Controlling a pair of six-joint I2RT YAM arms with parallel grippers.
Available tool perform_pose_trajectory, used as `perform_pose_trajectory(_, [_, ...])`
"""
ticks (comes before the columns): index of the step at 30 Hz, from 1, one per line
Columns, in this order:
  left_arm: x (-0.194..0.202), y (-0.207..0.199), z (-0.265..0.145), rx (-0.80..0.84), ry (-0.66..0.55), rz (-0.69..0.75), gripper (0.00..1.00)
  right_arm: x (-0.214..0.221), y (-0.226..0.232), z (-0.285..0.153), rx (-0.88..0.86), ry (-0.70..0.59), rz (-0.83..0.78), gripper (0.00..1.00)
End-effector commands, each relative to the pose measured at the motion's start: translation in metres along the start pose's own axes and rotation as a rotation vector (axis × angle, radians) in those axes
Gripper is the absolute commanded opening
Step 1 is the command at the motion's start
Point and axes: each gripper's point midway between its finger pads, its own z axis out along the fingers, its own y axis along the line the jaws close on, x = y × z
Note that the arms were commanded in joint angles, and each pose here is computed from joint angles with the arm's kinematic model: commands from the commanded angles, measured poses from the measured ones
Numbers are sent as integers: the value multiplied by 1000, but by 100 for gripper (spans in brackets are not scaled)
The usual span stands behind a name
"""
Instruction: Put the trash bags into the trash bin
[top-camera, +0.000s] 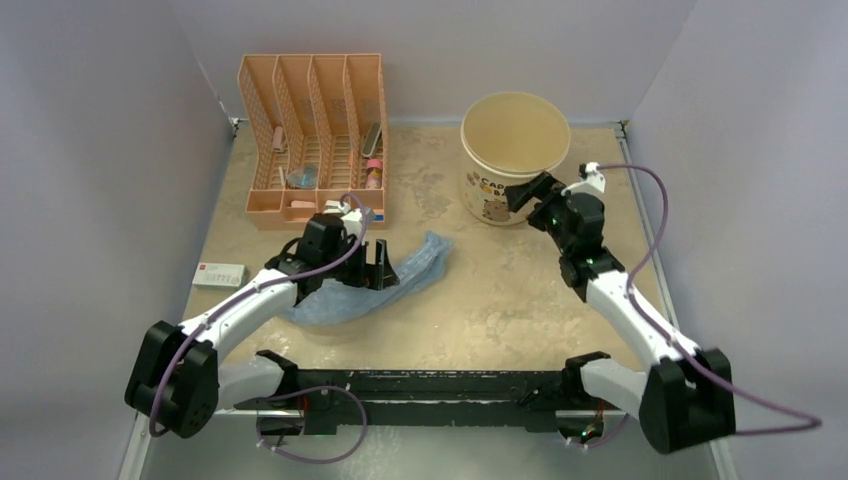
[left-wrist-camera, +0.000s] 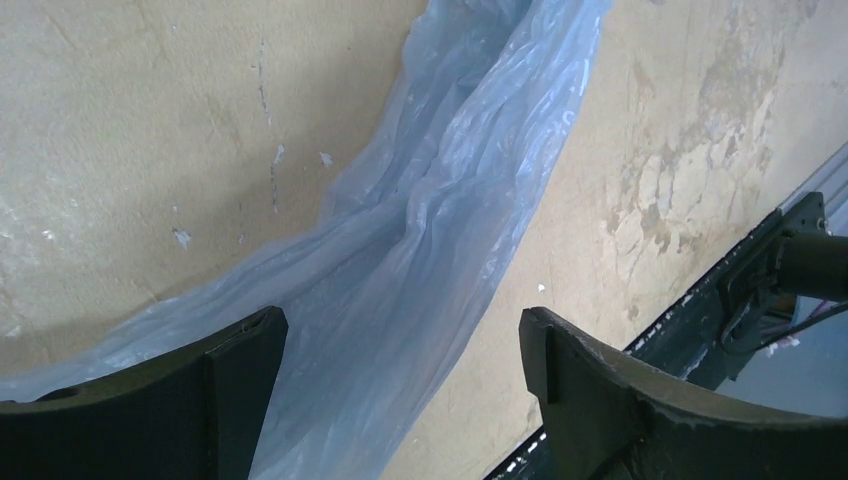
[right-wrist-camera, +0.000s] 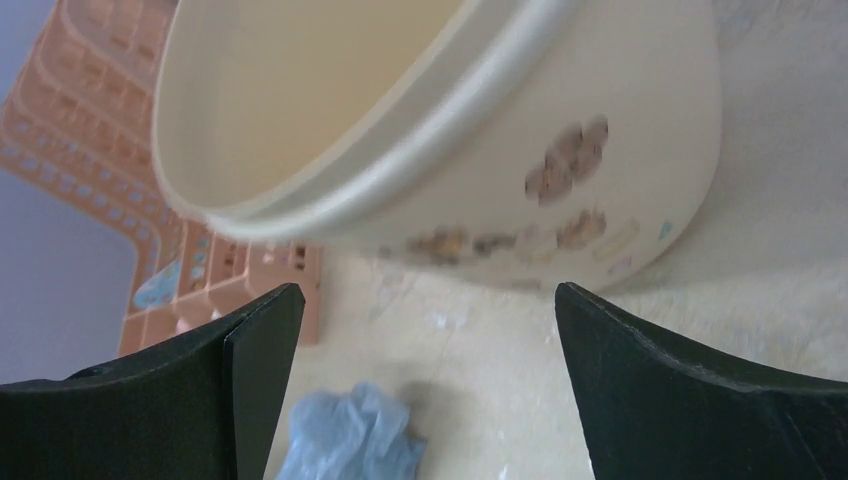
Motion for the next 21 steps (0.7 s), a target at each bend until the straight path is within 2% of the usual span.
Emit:
perform_pose_trajectory(1, [-13,-6,0,-21,-38,10,86,-47,18,42,13,-106,-81,98])
perform_pose_trajectory(4, [-5,-13,7,21,7,-3,80,-35,22,56,2,-10,-114,98])
perform_pose_trajectory(8, [3,-29,16,84,59,2,70,-25,20,52,-12,32,-165,96])
perform_pose_trajectory(12, [7,-43,20,133,84,-10,45,1,19,29,-53,167,-202,96])
perform_pose_trajectory(17, [0,-74,20,288,76,-68,4,32,22,-19,-150,220,-110,99])
perform_pose_trajectory(18, [-3,-81,20,327,67,-88,0,37,21,-27,-158,225,-76,99])
perform_pose_trajectory(21, [-7,-101,14,446,44,-197,0,50,10,-43,-125,243,-1,99])
